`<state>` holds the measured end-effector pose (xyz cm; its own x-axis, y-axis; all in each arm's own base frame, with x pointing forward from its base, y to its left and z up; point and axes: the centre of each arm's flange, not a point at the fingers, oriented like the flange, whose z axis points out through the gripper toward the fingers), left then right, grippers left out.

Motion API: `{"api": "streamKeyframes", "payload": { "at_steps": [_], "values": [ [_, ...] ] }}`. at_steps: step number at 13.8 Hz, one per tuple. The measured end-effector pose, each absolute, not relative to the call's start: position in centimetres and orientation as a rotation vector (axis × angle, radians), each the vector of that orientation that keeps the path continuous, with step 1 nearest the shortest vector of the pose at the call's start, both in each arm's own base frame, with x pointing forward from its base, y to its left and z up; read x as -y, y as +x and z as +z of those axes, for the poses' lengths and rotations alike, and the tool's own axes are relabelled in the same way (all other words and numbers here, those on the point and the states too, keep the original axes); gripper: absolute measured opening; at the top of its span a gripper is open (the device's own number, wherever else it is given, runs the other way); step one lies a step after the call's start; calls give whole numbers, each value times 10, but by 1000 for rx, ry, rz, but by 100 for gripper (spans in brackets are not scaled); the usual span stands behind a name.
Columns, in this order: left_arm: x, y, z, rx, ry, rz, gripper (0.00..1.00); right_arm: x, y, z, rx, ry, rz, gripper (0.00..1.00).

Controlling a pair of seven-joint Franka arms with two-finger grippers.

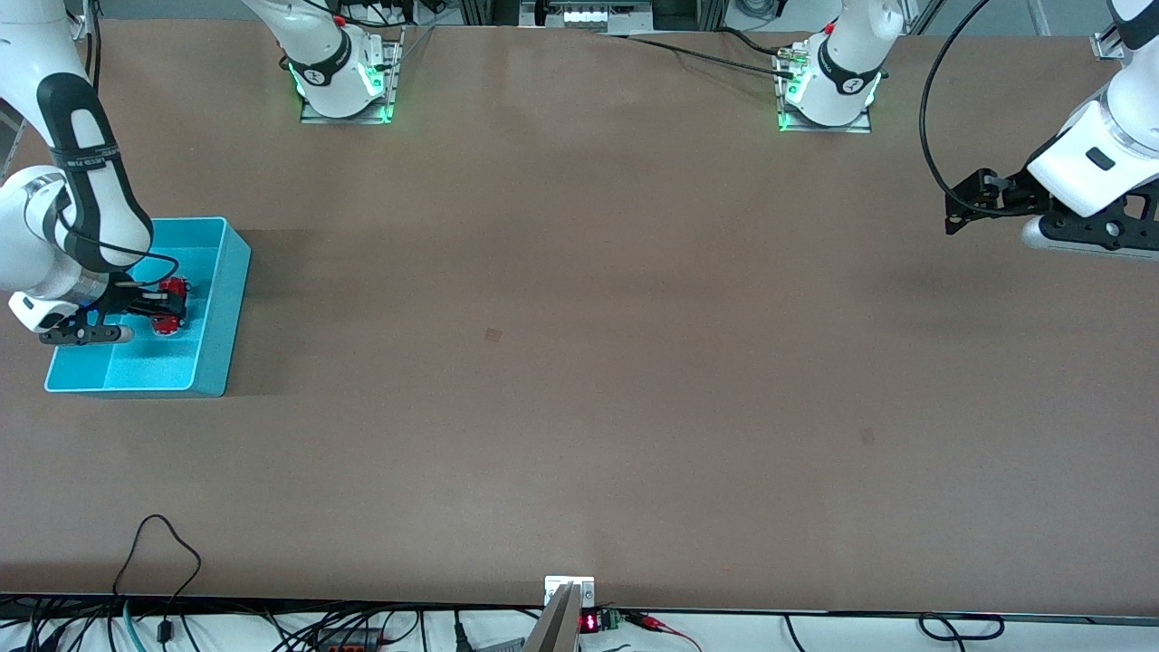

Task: Wind red beetle toy and store in blue box
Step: 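Lift the car and lower it into the blue box, then open the right gripper to release the car in the box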

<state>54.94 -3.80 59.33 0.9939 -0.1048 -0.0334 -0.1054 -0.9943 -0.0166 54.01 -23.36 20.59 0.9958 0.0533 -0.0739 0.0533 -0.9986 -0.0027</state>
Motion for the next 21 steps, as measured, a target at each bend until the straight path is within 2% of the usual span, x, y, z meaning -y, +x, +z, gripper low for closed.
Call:
{"api": "streamKeyframes", "payload": {
  "at_steps": [3, 6, 7, 11, 16, 21],
  "values": [
    [38, 549, 593, -164, -3118, 54, 100, 235, 539, 189, 86, -3150, 119, 48],
    [38, 549, 593, -164, -3118, 55, 100, 235, 540, 189, 81, -3151, 113, 52],
    [38, 549, 593, -164, -3118, 55, 100, 235, 540, 190, 72, -3150, 111, 59],
    [38, 549, 593, -164, -3118, 56, 100, 224, 554, 228, 11, -3116, 87, 99],
    [38, 549, 593, -164, -3118, 57, 100, 203, 593, 332, 83, -3063, 52, 100],
    [38, 549, 592, -164, -3118, 57, 100, 141, 634, 437, 109, -3032, 9, 100]
  ]
}}
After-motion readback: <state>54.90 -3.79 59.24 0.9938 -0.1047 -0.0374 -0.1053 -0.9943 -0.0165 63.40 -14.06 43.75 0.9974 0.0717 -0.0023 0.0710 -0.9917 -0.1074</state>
